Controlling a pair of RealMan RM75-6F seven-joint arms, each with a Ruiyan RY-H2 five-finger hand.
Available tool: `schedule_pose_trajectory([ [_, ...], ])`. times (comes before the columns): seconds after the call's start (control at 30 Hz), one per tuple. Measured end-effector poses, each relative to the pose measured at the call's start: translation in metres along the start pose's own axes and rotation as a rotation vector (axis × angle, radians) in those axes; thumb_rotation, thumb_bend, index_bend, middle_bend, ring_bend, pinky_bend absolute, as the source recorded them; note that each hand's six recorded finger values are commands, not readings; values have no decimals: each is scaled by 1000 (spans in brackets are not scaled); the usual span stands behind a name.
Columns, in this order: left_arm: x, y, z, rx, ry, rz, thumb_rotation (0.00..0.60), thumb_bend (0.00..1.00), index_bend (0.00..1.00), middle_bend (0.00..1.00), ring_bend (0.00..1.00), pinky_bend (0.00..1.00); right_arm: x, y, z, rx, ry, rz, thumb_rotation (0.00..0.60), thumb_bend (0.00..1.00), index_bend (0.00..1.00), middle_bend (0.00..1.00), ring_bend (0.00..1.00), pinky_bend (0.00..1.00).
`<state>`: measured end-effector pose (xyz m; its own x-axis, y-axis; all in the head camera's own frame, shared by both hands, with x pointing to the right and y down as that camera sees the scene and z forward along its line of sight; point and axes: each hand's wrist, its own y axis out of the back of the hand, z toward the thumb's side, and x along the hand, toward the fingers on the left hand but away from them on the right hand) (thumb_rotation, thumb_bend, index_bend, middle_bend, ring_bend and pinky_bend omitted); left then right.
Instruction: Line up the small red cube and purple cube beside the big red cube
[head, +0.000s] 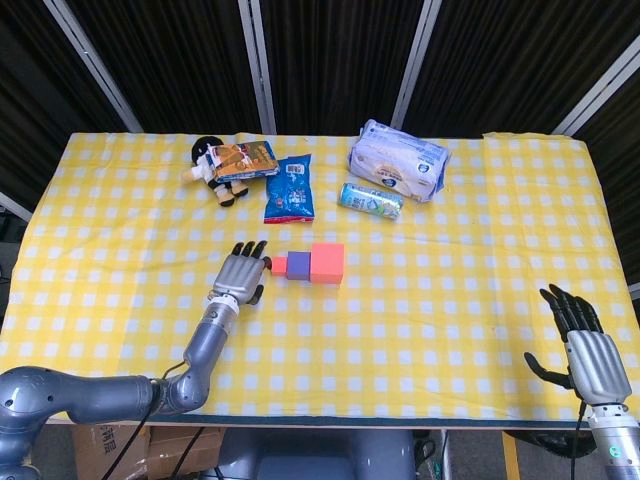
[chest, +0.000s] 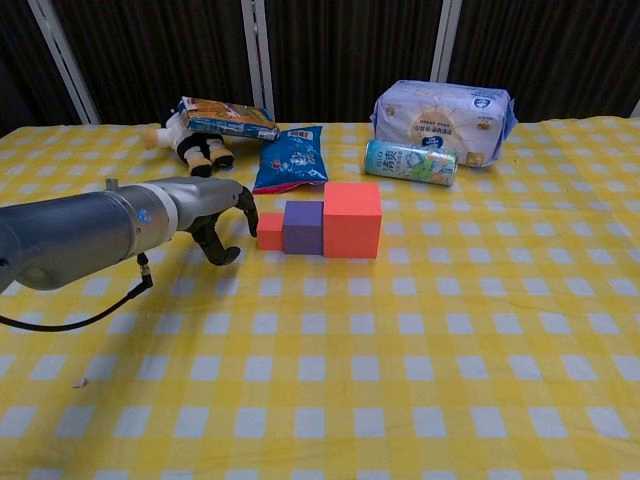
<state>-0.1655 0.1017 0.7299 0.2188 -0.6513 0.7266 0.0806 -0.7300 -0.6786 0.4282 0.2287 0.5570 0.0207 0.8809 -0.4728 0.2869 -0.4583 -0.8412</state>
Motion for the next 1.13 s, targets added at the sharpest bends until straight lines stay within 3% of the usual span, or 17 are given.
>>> schedule_pose_trajectory([
  [0.13, -4, 2, -5, 4, 4, -1, 600, 510, 279, 0, 0, 0, 0, 0, 0, 1, -1, 1, 600, 344, 0, 0, 0, 0],
  [0.37, -25, 10, -33, -33, 26, 16, 600, 368, 257, 0, 0, 0, 0, 2, -3, 7, -6, -2, 600, 344, 0, 0, 0, 0],
  [0.57, -59, 27, -70, -60, 35, 112, 600, 283, 24, 0, 0, 0, 0, 2, -5, 30, -18, -4, 600, 345, 0, 0, 0, 0],
  [0.77, -122, 30, -129, -67, 63, 227, 600, 167, 0, 0, 0, 0, -1, 5, -5, 76, -15, -40, 600, 345, 0, 0, 0, 0],
  [0.93, -191, 19, -176, -67, 99, 326, 600, 153, 0, 0, 0, 0, -1, 6, -4, 128, -24, -74, 600, 345, 0, 0, 0, 0],
  [1.13, -254, 3, -219, -110, 169, 366, 600, 152, 0, 0, 0, 0, 0, 7, 1, 144, 4, -112, 600, 345, 0, 0, 0, 0],
])
